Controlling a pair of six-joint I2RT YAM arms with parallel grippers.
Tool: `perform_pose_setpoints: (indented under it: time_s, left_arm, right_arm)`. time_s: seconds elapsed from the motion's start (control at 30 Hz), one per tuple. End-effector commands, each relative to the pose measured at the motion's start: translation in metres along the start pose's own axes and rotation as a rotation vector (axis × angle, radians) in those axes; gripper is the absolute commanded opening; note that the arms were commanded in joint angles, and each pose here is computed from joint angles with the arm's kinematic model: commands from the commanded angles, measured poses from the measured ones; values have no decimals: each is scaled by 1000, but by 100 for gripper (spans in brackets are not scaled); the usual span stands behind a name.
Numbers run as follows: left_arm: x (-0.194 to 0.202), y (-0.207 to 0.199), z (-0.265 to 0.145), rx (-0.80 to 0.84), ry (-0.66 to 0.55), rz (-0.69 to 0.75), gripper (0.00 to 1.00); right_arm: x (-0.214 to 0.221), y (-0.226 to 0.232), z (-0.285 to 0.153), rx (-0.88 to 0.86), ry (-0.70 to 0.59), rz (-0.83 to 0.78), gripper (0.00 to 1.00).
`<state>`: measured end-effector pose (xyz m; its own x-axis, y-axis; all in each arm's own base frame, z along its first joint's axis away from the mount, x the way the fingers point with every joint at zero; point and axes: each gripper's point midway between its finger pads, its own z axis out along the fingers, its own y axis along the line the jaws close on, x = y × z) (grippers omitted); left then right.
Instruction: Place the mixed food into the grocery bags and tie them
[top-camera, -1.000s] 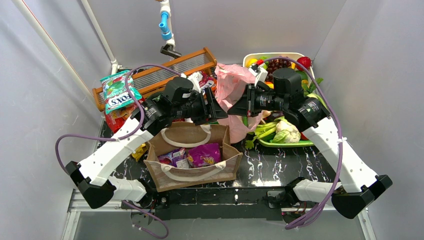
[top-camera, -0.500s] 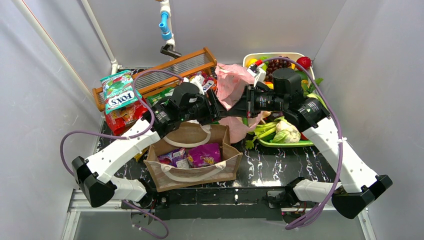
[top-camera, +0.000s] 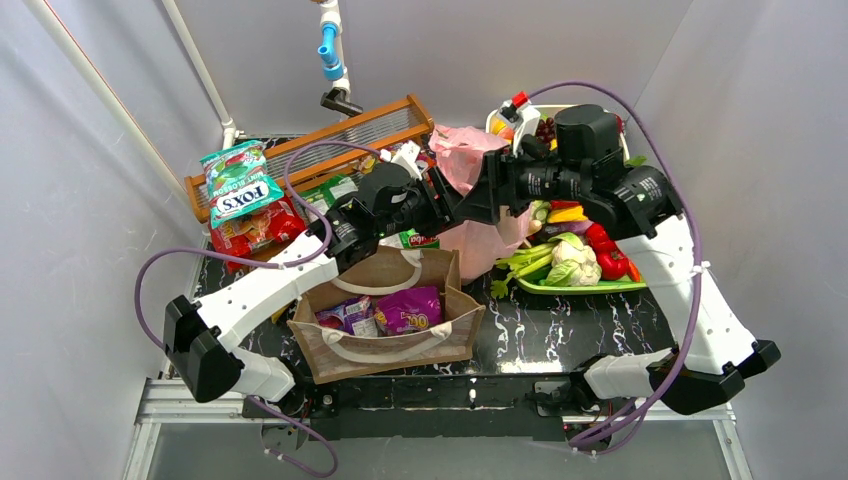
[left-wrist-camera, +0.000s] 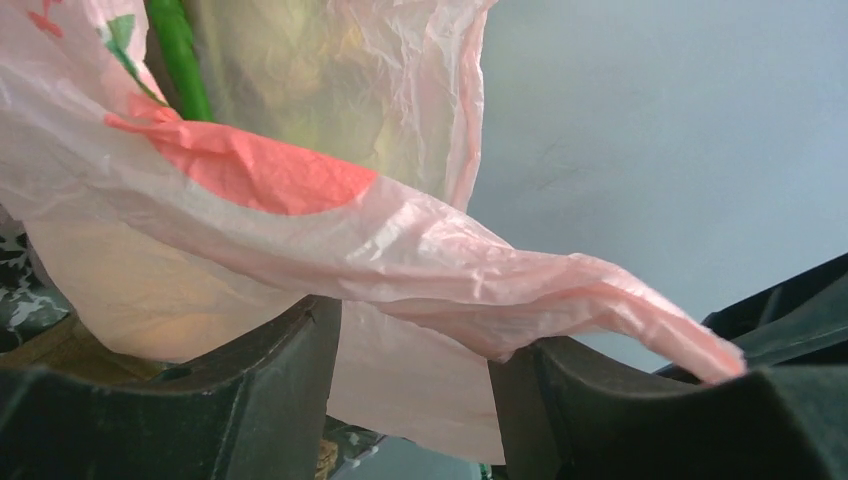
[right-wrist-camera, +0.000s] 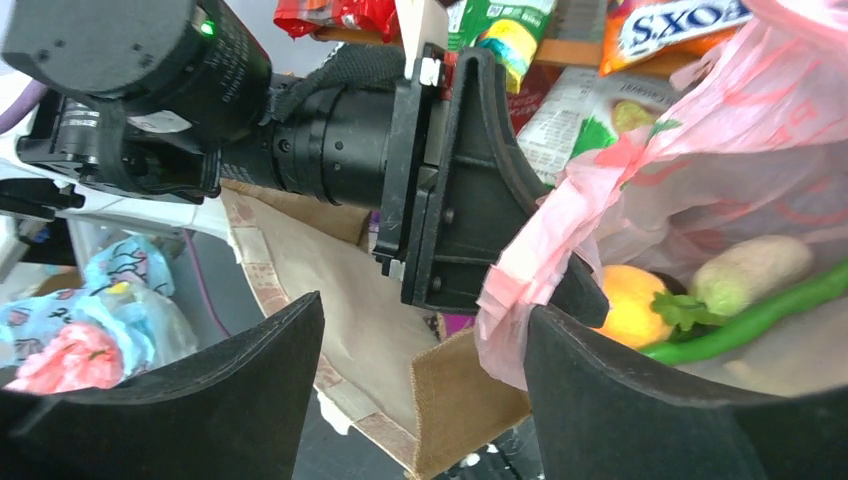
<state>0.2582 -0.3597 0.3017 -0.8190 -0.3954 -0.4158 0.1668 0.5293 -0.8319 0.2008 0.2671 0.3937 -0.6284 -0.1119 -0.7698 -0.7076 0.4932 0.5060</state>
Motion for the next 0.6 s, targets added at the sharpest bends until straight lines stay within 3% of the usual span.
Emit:
perform_pose_setpoints:
  time_s: [0.0,0.4,0.57]
  left_arm:
    - [-4,-11,2,58,-31,-22,53]
    - [-4,-12,15,66,-24,-43,53]
    - [-4,-13,15,66,-26,-44,53]
  right_arm:
    - [-24,5,-20,51,-64,-141,80]
    - [-56,-15,-29,197,-148,-242,85]
    - [-53,-60,-39,436,-177,-229,84]
